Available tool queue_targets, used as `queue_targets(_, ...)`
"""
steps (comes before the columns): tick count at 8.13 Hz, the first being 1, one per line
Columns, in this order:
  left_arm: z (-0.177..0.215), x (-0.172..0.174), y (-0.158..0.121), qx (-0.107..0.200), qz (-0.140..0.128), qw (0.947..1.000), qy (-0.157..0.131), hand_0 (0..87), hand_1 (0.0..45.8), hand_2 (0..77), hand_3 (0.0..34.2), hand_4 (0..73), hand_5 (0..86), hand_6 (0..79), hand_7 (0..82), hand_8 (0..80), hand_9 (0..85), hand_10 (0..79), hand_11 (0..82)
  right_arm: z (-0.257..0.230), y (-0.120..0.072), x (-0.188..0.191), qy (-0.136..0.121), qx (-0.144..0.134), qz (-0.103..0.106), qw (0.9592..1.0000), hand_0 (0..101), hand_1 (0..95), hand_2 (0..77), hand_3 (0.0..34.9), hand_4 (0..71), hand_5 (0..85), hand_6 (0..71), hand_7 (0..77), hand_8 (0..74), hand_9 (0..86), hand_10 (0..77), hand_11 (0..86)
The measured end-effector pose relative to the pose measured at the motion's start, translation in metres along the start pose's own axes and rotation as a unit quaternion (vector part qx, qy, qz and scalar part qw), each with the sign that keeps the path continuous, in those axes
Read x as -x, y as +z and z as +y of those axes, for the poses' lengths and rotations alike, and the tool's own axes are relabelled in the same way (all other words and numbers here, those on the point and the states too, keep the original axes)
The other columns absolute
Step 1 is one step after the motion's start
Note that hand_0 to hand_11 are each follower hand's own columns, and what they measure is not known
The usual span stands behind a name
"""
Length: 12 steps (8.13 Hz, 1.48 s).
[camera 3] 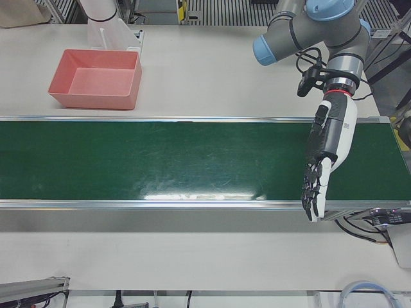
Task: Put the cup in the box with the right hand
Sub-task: 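Move the open right hand along the belt toward the arriving blue cup, then close the right hand fingers around the light blue cup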
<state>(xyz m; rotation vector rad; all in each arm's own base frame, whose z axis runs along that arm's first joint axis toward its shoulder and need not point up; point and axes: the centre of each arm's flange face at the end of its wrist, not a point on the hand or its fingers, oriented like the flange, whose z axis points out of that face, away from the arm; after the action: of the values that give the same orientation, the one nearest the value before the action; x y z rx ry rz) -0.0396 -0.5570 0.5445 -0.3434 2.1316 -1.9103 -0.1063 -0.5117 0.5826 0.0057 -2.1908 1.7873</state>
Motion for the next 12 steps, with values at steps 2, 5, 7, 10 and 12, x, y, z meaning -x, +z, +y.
queue_targets(2,-0.001,0.000,0.000,-0.001,0.000,1.0000,0.000,0.0,0.5,1.1,0.0,1.1,0.0,0.0,0.5,0.0,0.0,0.0,0.0,0.001,0.000,-0.002,0.000,0.001,0.002,1.0000,55,24.0,7.1,0.0,0.0,6.5,2.7,4.9,0.5,0.5,0.5,3.3)
queue_targets(5,-0.001,0.000,0.000,-0.001,0.000,1.0000,0.000,0.0,0.5,1.1,0.0,1.1,0.5,0.0,0.5,0.0,0.0,0.0,0.0,0.002,0.000,-0.007,0.001,0.000,0.002,1.0000,55,24.0,7.1,0.0,0.0,6.5,2.7,4.9,0.5,0.5,0.5,3.3)
queue_targets(7,-0.001,0.000,0.000,-0.001,0.000,1.0000,0.000,0.0,0.5,1.1,0.0,1.1,0.0,0.5,0.5,0.0,0.0,0.0,0.0,0.003,0.000,-0.011,0.002,0.000,0.002,1.0000,54,24.0,8.7,0.0,0.0,6.5,2.7,4.9,0.5,0.5,0.5,3.3)
queue_targets(10,-0.001,0.000,0.000,-0.001,0.000,1.0000,0.000,0.0,0.5,1.6,0.0,1.1,0.5,0.0,0.5,0.0,0.0,0.0,0.0,0.004,0.000,-0.015,0.003,0.001,0.005,1.0000,54,24.0,8.7,0.0,0.0,6.5,2.7,4.9,0.5,0.5,0.5,3.3)
queue_targets(12,-0.001,0.000,0.000,-0.001,0.000,1.0000,0.000,0.0,0.5,1.1,0.0,1.1,0.0,0.5,0.5,0.0,0.0,0.0,0.0,0.005,0.000,-0.018,0.003,0.002,0.007,1.0000,54,24.0,8.7,0.0,0.0,6.5,2.7,4.9,0.5,0.5,0.5,3.3)
